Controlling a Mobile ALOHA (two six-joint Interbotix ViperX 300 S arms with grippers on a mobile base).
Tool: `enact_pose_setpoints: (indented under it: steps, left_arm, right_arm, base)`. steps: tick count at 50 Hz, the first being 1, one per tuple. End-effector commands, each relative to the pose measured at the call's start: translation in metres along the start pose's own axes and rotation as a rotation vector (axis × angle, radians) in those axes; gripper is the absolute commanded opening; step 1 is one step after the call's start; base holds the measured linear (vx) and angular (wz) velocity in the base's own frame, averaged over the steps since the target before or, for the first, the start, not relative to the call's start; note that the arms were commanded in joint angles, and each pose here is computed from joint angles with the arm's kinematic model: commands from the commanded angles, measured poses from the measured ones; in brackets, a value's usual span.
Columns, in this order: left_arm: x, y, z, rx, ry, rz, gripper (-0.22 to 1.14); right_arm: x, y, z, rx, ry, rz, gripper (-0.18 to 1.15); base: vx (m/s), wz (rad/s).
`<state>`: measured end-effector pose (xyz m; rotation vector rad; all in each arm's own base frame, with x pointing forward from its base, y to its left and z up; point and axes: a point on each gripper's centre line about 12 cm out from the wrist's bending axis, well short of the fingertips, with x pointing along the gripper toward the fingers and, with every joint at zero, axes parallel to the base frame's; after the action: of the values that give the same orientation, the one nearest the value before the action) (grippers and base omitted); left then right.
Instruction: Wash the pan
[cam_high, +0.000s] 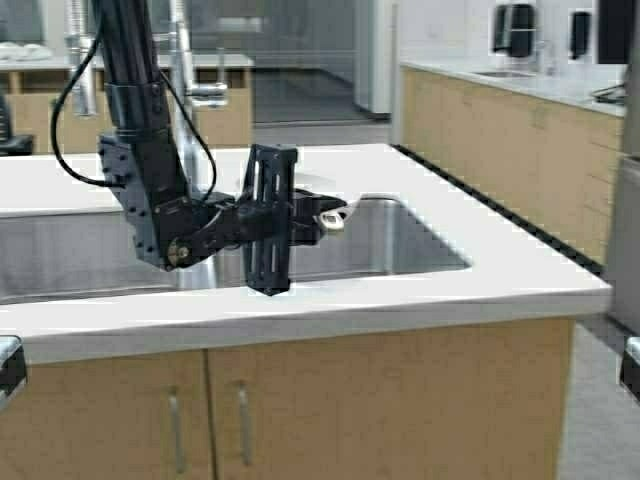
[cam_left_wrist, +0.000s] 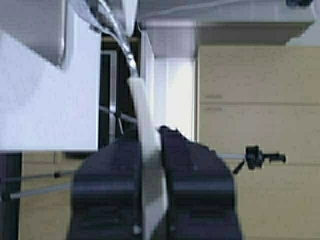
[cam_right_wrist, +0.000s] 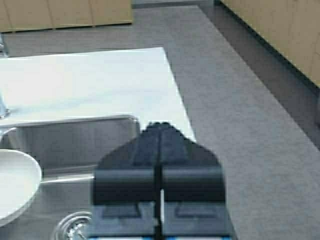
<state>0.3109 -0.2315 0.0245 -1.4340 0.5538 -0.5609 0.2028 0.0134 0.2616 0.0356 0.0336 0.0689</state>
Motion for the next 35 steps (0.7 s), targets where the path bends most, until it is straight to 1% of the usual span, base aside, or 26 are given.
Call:
enact_pose_setpoints:
  steps: [1, 16, 24, 30, 35]
  left_arm:
    - [-0.003, -0.014, 0.016, 0.020, -0.035, -0.039, 0.02]
    - [-0.013, -0.005, 0.030, 0.019, -0.010, -0.010, 0.02]
    - [-0.008, 0.007, 0.039, -0.029, 0.073, -0.012, 0.02]
    - [-0.002, 0.013, 0.045, -0.095, 0.107, -0.018, 0.02]
    - [0.007, 0.011, 0.049, -0.089, 0.140, -0.045, 0.02]
  right_arm:
    - [0.000, 0.001, 0.009, 0.003, -0.035, 0.003, 0.06]
    - [-0.004, 0.000, 0.005, 0.001, -0.032, 0.001, 0.06]
    - [-0.004, 0.000, 0.003, 0.001, -0.029, 0.001, 0.06]
    - [-0.005, 0.000, -0.002, 0.004, -0.017, 0.000, 0.06]
    - [-0.005, 0.000, 0.000, 0.003, -0.023, 0.000, 0.06]
  base:
    - [0.10, 0.35]
    - [0.12, 0.38]
    - [0.12, 0.28]
    - [0.12, 0.23]
    - [0.10, 0.18]
